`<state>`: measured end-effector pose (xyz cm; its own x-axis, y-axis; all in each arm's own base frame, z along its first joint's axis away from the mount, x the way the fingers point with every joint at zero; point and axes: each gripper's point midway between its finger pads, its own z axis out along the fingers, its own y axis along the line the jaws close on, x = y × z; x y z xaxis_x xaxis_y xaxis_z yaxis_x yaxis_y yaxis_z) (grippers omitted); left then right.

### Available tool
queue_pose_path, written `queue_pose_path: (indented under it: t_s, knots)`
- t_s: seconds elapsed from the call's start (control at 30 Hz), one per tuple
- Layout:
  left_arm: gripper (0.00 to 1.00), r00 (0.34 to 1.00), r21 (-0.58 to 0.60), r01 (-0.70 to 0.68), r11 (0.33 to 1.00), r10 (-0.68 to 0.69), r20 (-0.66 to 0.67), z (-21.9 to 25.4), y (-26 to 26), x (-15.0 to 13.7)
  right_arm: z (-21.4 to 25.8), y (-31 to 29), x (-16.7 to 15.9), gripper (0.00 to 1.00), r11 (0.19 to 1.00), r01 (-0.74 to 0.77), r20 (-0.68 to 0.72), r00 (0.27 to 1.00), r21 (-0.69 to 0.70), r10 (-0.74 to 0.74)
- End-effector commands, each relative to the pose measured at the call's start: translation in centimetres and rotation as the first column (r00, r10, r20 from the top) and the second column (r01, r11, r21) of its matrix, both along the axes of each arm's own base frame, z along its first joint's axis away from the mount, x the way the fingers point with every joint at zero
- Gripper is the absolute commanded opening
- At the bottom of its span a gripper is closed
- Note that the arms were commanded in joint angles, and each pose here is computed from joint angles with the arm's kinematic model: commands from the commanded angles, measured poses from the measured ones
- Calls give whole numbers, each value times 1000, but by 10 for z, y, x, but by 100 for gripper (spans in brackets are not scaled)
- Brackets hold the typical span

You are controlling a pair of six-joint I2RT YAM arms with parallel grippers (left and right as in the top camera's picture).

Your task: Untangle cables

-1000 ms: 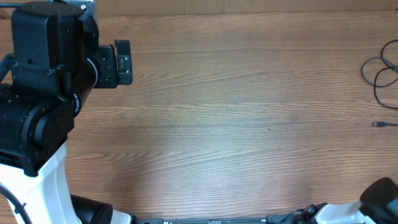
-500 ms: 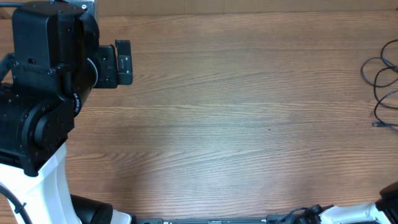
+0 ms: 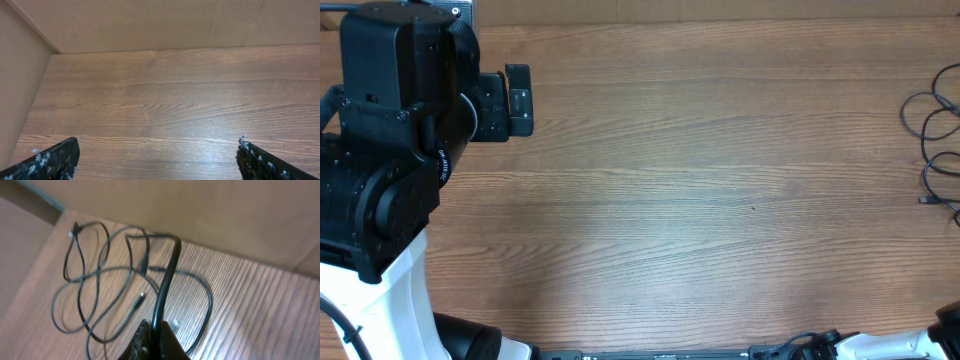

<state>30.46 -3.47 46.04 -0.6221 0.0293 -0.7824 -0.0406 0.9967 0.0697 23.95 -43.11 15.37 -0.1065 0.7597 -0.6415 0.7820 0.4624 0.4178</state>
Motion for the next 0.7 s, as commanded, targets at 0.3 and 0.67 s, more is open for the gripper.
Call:
queue_pose_path:
  t_s: [0.3,0.67]
  knots:
    - [100,1000,-3,29,1000,-29,-3,0,-3,0,-38,20,22,100,1000,-7,-78,997,-14,6]
    - [100,1000,6,20,1000,-20,2,1,-1,0,116,73,77,93,918,-261,189,927,-299,325]
